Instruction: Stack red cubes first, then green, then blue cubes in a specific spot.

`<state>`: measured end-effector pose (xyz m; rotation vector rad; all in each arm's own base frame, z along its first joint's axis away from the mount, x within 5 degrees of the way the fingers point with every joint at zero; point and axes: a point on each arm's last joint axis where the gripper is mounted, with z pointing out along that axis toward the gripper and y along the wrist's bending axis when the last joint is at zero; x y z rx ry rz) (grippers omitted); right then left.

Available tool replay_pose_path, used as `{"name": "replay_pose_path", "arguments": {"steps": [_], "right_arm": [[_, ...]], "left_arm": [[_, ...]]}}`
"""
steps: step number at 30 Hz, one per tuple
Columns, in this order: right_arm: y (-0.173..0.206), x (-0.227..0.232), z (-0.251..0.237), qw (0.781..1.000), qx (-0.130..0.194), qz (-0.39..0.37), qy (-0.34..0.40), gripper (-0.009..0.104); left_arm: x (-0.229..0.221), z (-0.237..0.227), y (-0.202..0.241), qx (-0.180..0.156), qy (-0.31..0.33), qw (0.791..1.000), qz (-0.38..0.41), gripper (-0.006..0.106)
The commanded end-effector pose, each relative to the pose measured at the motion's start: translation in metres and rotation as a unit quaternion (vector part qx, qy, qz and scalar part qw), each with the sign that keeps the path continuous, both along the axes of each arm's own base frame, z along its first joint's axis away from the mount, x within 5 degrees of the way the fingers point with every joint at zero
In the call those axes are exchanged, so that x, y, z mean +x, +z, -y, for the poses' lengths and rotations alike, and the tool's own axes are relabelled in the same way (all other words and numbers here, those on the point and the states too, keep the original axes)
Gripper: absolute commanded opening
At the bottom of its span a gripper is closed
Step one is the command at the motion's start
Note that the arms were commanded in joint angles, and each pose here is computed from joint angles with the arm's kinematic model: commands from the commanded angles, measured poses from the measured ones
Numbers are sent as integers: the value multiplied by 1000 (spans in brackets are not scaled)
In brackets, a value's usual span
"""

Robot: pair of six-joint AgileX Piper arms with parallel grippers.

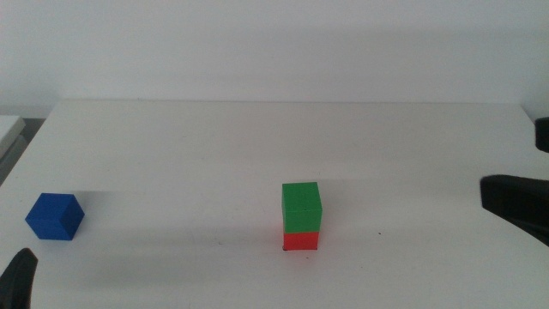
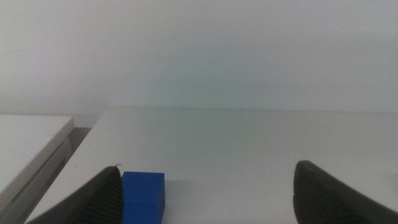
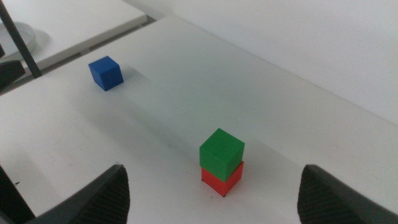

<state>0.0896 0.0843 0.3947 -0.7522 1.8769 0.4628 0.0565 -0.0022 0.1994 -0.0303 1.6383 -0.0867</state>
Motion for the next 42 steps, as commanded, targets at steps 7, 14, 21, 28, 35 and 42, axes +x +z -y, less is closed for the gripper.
{"name": "replay_pose_path", "arguments": {"steps": [7,14,21,28,35,42], "right_arm": [[0,-5,3,1000,6,9,10,92],[0,-5,3,1000,6,5,11,92],[0,-5,2,1000,6,4,11,92],[0,-5,2,1000,6,4,11,92],[0,-5,2,1000,8,2,12,92],[0,-5,2,1000,8,2,12,92]], "left_arm": [[0,0,1,-1,-1,1000,6,94],[0,0,1,-1,-1,1000,6,94],[0,-2,1,38,10,999,7,94],[24,-6,68,22,37,994,-100,94],[72,-7,125,9,35,933,-357,94],[124,-7,146,25,16,892,-451,94]]}}
